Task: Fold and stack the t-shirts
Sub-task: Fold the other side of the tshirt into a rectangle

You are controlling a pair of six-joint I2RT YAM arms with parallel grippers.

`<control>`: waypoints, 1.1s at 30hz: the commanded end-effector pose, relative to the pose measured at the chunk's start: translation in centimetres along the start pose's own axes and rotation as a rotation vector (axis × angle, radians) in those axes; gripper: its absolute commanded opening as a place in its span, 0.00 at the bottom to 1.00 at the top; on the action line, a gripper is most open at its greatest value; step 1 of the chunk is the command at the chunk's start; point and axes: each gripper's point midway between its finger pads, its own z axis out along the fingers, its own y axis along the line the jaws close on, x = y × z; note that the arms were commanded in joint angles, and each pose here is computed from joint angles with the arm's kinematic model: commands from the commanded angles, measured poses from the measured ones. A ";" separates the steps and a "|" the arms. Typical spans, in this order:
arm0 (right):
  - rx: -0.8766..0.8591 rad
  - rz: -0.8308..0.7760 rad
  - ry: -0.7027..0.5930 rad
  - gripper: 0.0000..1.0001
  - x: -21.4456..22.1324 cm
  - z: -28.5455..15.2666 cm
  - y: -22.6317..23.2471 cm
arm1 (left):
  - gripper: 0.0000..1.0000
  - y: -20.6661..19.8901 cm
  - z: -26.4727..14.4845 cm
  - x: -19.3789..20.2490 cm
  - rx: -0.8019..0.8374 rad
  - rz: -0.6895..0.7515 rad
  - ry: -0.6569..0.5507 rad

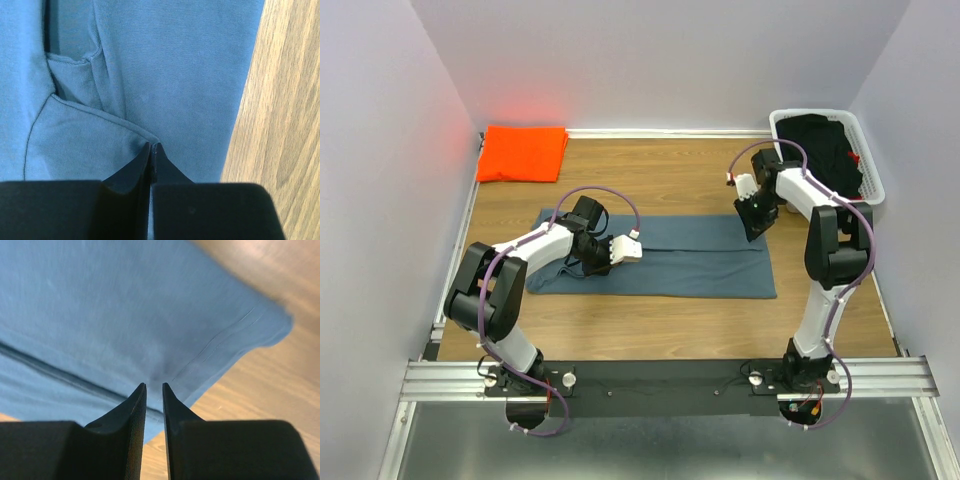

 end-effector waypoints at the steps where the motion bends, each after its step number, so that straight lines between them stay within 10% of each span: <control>1: 0.021 -0.024 0.021 0.26 1.4 -0.5 -0.1 | 0.08 -0.1 -0.6 -0.4 -0.007 0.024 -0.004; 5: -0.013 -0.025 0.009 0.27 0.9 -0.3 0.3 | 0.13 -1.8 -0.8 -0.5 0.078 0.028 -0.009; 12: -0.233 -0.061 -0.253 0.39 -6.6 -5.3 5.3 | 0.50 -4.4 -2.7 -1.5 0.166 0.054 -0.065; 21: -0.372 -0.255 -0.355 0.36 -11.9 -5.7 17.8 | 0.42 -1.7 -11.3 4.6 -0.016 -0.185 -0.130; 33: -0.457 -0.432 -0.294 0.36 -11.2 -0.8 34.0 | 0.47 -1.5 -13.1 15.2 -0.093 -0.605 -0.159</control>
